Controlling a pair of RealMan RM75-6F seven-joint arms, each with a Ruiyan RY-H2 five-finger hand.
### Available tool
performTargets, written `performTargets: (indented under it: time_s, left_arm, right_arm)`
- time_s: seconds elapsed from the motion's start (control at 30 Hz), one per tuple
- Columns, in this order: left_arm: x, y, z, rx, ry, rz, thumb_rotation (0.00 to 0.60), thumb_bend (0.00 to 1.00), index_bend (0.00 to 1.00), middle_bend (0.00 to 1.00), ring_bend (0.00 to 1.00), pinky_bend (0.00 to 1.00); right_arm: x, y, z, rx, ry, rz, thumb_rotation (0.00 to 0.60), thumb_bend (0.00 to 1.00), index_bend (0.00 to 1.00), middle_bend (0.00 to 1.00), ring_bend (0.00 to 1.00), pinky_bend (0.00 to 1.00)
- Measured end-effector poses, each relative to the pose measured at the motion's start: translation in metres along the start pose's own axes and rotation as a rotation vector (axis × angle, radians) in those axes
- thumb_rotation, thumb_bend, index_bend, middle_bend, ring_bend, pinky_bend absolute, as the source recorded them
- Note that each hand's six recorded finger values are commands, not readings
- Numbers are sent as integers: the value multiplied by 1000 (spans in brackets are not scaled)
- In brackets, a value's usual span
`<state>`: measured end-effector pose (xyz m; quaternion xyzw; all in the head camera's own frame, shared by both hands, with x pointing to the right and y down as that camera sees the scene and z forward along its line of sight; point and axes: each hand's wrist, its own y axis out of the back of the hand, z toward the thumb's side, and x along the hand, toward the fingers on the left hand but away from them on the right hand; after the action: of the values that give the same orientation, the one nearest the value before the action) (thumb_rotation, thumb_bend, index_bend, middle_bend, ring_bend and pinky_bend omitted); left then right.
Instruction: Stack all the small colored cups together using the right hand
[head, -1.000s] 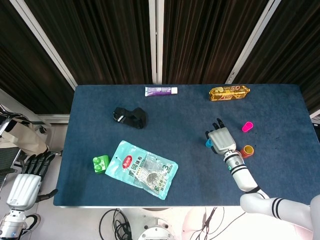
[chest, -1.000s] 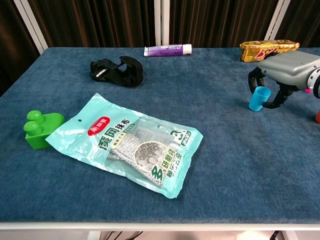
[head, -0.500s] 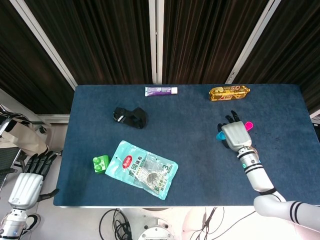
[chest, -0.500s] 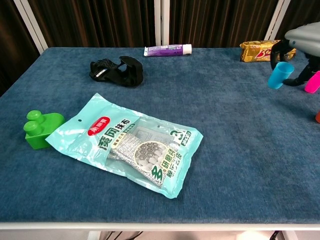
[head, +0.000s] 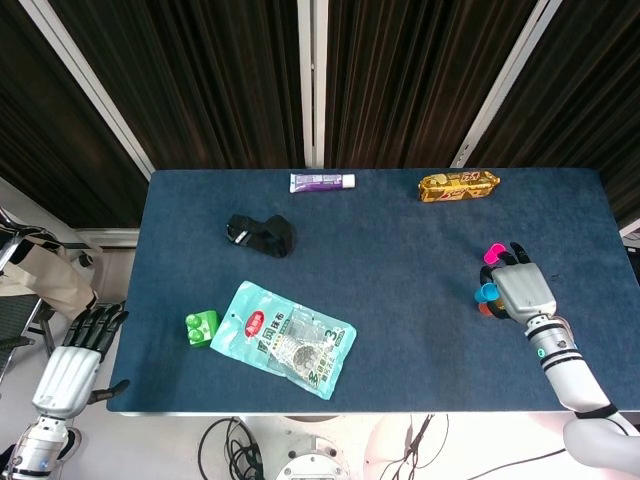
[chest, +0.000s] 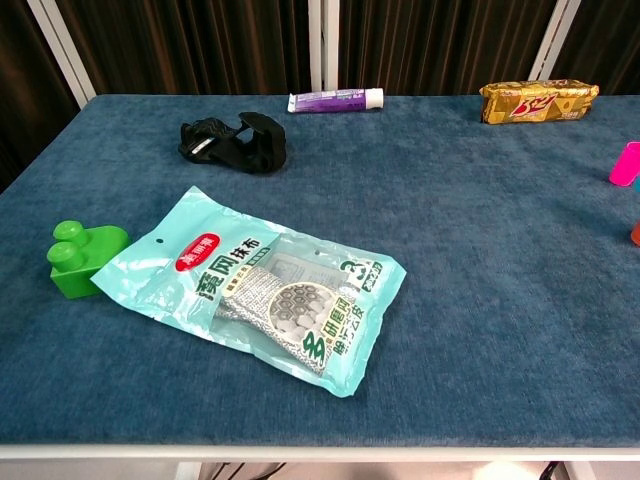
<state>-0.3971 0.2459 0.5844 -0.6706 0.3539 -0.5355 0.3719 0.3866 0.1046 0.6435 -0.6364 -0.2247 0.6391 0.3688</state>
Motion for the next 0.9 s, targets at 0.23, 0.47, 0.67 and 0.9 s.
performTargets:
  time_s: [0.23,0.47,0.67,0.9]
  left_arm:
    - [0,0,1,4,-1,-2,600,62,36,0,0,0]
    - [0,-1,0,3,3,-6,600,62,37,0,0,0]
    - [2,-1,0,0,3,-9,600,62,36,0,0,0]
    - [3,-2,0,-3,4,-9,600,62,36,0,0,0]
  right_arm:
    - [8,-7,-16,11,-29,12,600,259,559,533,167,0]
    - [7,-13,-25,19,-64,24,600,260,560,533,167,0]
    - [4,-16,-27,18,-77,23,600,260,560,532,167,0]
    - [0,-16,-28,20,-84,17,600,261,560,530,167,0]
